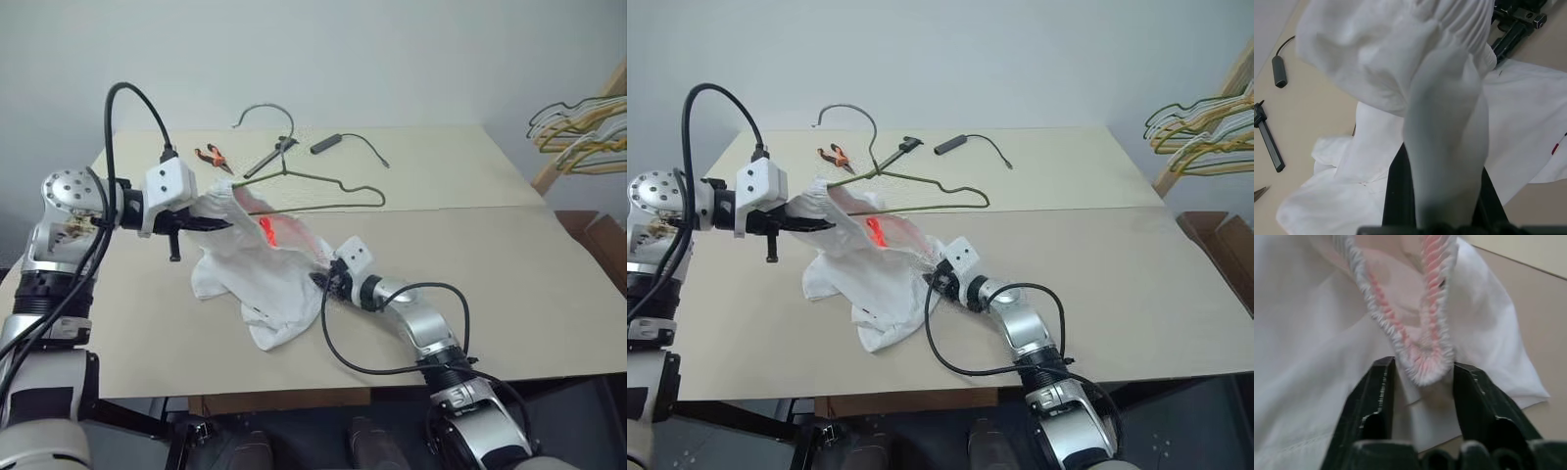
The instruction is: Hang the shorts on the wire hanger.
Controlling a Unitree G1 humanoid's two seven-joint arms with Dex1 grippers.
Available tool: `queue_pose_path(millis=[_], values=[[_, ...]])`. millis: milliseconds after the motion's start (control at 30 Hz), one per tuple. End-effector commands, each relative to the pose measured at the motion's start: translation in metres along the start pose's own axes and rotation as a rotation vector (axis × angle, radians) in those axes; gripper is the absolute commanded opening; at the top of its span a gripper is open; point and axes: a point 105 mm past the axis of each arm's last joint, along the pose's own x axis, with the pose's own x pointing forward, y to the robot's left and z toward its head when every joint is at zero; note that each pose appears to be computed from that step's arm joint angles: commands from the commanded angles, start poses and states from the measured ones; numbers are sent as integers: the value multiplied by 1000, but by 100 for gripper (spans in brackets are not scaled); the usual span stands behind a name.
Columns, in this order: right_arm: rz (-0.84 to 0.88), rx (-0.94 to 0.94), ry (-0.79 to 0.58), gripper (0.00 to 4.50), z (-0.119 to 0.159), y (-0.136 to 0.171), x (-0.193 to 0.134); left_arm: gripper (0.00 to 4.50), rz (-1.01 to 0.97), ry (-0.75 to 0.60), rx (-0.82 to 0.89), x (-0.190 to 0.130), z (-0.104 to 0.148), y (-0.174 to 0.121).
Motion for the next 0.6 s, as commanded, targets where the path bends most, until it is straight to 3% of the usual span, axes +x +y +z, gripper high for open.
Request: queue_pose_path(millis=[33, 100, 133, 367, 600], values=[[-31, -9, -83, 77, 22, -8, 0, 0, 46, -33, 29, -11, 12, 7], [-28, -12, -93, 12, 24, -7, 0, 0, 46, -34, 29, -10, 12, 7], [-24, -16, -98, 3, 25, -7, -1, 0, 46, -34, 29, -10, 12, 7], [-17, -32, -142, 3, 32, -9, -11, 0, 55, -29, 28, -12, 11, 8], [-14, -23, -109, 3, 33, -52, -51, 0, 26, -4, 9, -35, 0, -3]])
